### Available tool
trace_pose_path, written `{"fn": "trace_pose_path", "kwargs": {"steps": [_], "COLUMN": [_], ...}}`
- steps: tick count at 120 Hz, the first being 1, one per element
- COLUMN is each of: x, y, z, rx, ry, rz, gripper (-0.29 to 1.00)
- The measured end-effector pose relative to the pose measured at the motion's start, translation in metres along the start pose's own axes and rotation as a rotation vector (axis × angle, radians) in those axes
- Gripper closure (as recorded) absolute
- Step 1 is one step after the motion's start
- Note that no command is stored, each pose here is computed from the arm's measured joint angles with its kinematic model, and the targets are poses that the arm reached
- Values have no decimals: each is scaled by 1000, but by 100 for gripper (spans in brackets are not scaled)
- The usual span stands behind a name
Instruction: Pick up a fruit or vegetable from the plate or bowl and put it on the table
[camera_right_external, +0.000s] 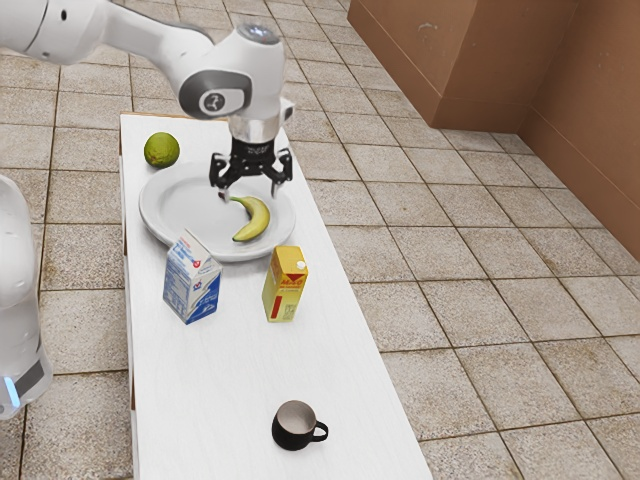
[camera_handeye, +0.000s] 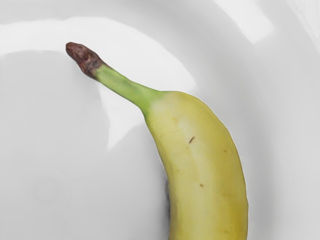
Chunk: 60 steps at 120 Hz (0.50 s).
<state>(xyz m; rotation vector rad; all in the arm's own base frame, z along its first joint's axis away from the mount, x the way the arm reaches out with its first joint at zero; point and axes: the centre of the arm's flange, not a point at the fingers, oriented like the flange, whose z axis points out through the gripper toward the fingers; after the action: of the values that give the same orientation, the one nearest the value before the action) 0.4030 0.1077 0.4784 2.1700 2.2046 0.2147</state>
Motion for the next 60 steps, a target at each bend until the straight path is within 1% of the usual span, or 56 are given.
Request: {"fn": "trace_pose_path", "kwargs": {"steps": [60], "x": [-5], "y": [3], "z": [23], "rx": [-26], "ry": [-3], "rz": [10], "gripper": [1]}}
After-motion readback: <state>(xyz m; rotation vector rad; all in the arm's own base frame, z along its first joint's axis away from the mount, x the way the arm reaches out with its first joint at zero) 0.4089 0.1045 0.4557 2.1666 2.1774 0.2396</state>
